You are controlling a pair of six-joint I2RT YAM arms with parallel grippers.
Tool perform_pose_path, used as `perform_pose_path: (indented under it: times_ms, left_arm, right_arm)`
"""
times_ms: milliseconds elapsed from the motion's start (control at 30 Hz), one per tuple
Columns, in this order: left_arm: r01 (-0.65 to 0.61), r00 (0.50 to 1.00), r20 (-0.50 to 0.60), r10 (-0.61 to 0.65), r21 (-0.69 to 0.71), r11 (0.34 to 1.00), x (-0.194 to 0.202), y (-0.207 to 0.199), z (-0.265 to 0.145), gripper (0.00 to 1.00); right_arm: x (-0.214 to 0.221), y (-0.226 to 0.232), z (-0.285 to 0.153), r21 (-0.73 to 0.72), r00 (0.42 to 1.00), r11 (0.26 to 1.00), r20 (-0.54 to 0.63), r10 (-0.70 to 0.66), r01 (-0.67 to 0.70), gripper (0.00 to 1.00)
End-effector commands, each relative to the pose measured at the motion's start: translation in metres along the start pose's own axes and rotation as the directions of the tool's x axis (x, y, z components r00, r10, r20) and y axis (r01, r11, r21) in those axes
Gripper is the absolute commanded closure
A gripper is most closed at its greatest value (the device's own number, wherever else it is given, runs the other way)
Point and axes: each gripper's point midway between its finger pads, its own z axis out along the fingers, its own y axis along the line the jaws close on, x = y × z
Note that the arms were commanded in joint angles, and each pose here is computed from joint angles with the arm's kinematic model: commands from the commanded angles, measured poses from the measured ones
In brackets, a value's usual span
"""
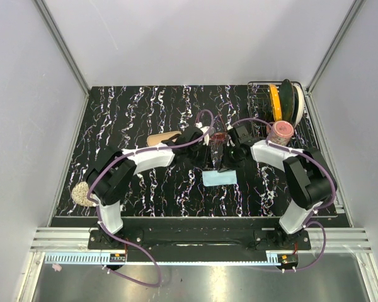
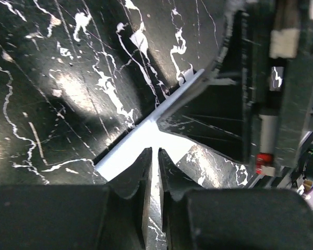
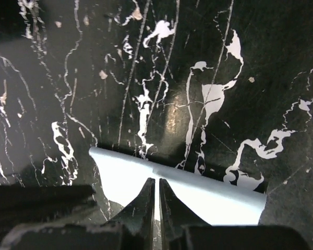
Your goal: Organize the sunglasses
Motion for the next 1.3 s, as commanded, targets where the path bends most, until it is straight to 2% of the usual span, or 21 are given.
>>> perform_pose_path:
  times_ms: [0,567,800,1267]
  left_arm:
    - [0.016,1.0,-0.002,-0.016,0.02,1.0,0.003,-0.005,0.008,0.87]
    - [0.053,0.994,-0.084,-0.07,-0.196,0.979,0.024,0.043,0.022,0.9]
    - [0.077,0.99,-0.097,-0.105,-0.26,0.962,0.032,0.059,0.018,0.93]
    - [0.073,0.989,-0.108,-0.106,-0.274,0.959,0.037,0.063,0.016,0.93]
  right_arm:
    - [-0.017,0.015,0.007,-0.055,0.999,0.998,0.031,0.025,-0.023,0.89]
    - [-0.017,0.002,0.02,0.002,0.997,0.998,0.034,0.067,-0.068,0.91]
    - [-0.02,-0.015,0.016,0.096,0.993,0.991,0.082,0.088,-0.096,0.91]
    - [-0.019,-0.045,-0.003,0.236,0.984,0.963,0.151,0.099,-0.133,0.88]
